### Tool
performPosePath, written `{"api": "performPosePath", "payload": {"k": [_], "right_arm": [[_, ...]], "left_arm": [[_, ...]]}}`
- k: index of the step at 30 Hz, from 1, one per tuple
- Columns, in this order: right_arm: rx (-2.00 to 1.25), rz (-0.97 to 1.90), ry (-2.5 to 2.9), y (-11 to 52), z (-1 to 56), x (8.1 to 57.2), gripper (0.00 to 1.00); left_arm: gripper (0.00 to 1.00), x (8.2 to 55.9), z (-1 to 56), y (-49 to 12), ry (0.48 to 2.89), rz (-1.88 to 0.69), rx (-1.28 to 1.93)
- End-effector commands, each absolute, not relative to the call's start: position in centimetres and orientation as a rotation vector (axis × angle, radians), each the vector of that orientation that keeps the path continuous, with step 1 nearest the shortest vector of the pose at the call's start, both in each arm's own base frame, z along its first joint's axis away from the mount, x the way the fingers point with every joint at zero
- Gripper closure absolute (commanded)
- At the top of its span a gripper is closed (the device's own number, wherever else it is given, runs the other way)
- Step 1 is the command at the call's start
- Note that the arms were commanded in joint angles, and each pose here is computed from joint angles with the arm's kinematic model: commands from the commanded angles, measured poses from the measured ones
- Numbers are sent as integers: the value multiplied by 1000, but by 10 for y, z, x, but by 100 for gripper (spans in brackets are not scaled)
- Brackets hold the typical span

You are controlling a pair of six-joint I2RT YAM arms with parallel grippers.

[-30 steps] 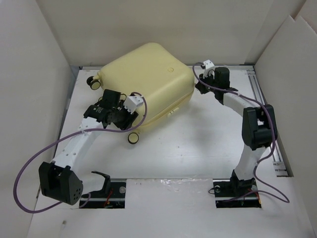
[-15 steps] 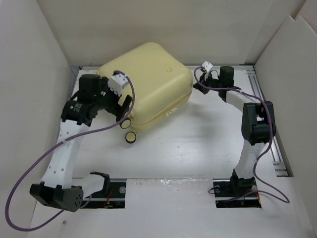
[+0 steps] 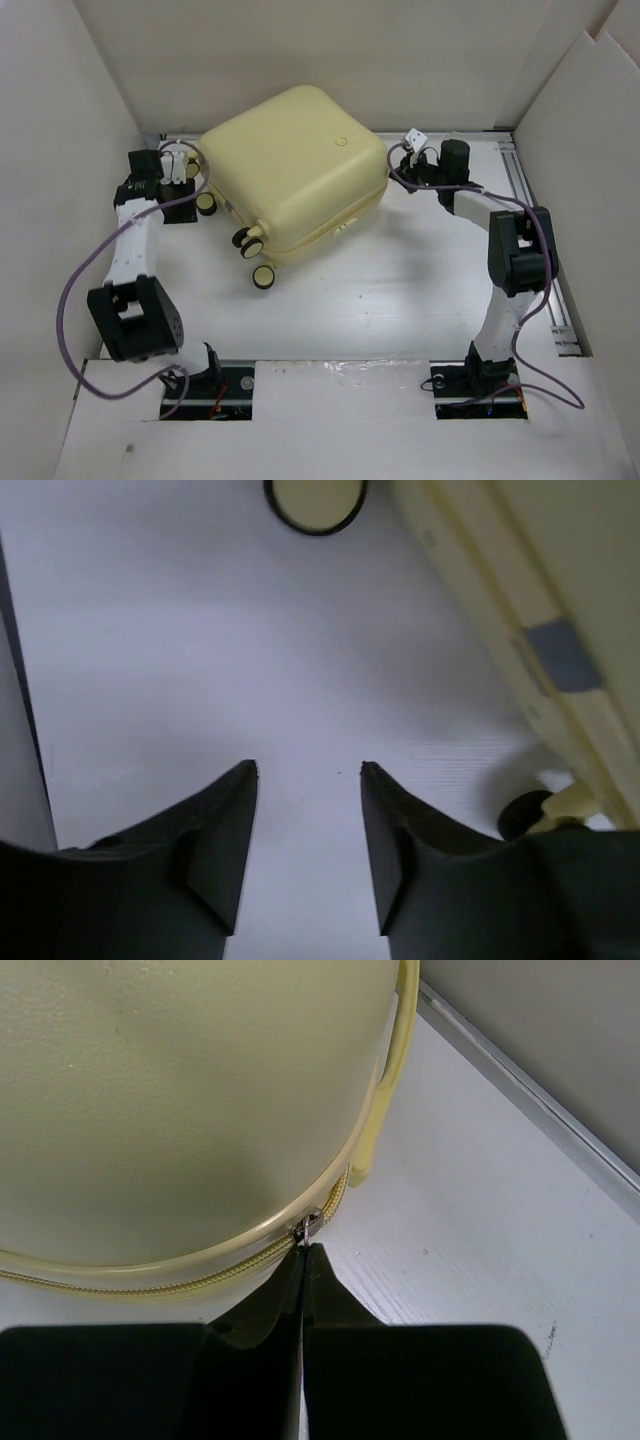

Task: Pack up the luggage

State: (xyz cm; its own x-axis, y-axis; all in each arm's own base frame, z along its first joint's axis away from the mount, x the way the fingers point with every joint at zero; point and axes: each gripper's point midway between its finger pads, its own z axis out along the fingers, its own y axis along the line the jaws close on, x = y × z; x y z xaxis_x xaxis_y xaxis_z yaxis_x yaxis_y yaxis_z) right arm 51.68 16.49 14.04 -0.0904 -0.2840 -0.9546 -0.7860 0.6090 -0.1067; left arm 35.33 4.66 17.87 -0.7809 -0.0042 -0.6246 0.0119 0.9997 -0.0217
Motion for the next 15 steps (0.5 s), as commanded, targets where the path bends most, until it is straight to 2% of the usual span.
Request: {"api": "performPosePath", "payload": {"k": [1,2,3,5,9,15], "right_arm": [[-1042,665,1517,229,167,471,100],[-1056,664,1497,239,169,464,100],[-1049,671,1509,240,166,451,100],[-1043,651,1475,247,171,439,100],[-1043,699,1483,272,168,393,100],[-1102,802,1479,322,157,296,100]], "left_arm": [[56,380,195,54,2380,-59,10],[50,392,185,53,2397,-94,18],[48,407,186,47,2374,-107,45],[47,432,198,38,2334,-107,103],[43,477,181,16,2353,-166,196],[41,493,180,-3,2337,-214,319]]}}
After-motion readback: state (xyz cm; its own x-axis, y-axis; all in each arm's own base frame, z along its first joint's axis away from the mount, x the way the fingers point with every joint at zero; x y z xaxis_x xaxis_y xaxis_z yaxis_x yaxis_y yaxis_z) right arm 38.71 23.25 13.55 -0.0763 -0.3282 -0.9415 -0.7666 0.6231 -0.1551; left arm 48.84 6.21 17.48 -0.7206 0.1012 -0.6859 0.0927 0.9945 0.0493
